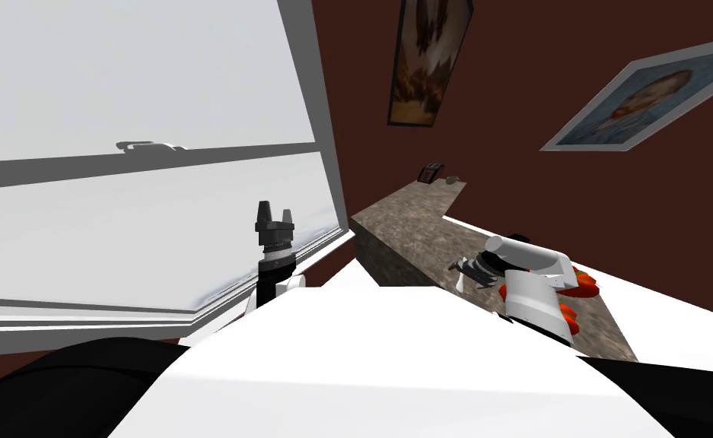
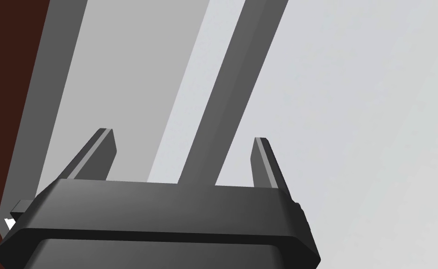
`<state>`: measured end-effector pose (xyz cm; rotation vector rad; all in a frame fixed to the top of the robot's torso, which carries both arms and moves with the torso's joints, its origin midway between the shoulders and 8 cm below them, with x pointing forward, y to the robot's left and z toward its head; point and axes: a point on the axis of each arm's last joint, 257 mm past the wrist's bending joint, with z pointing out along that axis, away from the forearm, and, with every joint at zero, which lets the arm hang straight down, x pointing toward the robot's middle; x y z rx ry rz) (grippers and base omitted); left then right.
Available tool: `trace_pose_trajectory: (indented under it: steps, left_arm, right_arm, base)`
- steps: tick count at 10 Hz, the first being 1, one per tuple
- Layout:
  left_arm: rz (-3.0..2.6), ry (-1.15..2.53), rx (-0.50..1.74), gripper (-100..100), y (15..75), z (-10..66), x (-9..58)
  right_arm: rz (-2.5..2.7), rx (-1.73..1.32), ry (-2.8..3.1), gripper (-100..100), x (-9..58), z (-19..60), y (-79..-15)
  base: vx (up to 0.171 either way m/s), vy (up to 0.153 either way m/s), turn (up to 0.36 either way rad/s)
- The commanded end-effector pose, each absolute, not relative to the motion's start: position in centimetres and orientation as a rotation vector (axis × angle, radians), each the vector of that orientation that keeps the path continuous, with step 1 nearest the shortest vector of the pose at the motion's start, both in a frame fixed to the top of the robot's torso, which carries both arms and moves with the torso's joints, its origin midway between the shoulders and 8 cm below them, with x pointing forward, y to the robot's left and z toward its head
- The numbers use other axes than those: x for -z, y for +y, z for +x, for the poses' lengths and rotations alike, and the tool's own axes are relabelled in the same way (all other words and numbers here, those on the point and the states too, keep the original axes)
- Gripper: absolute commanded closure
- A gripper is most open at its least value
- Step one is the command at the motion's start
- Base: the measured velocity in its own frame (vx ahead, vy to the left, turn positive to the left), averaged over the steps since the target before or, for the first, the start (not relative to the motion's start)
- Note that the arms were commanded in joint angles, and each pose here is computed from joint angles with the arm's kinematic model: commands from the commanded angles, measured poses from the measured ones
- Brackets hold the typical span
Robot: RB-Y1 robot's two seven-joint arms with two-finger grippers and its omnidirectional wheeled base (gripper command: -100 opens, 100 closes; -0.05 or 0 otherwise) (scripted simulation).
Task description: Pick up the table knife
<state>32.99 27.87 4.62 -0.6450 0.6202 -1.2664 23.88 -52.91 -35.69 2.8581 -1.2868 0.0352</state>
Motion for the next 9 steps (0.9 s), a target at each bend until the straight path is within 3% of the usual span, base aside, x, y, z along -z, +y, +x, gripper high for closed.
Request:
trace_pose_trajectory:
  steps: [1,5,6,7,9]
  left_arm:
    - [-0.645,0.62,1.266,0,27.9,33.0,-4.6]
    - [-0.645,0.62,1.266,0,27.9,33.0,-4.6]
    - [-0.645,0.62,1.266,0,27.9,33.0,-4.6]
    - [-0.645,0.62,1.266,0,27.9,33.0,-4.6]
    - [-0.645,0.62,1.266,0,27.9,33.0,-4.6]
  right_arm:
    - [2.858,-0.035,-1.287,100,35.7,23.9,-52.9]
    - [2.859,-0.036,-1.286,100,35.7,23.9,-52.9]
    - [2.859,-0.036,-1.286,0,35.7,23.9,-52.9]
    - [2.855,-0.036,-1.294,100,34.9,23.8,-52.8]
    - [2.851,-0.036,-1.303,100,33.9,23.9,-52.8]
  base:
    - [0.0,0.0,0.0]
    - [0.0,0.0,0.0]
    - [0.0,0.0,0.0]
    - [-0.005,-0.013,0.049]
    - [-0.015,-0.017,0.052]
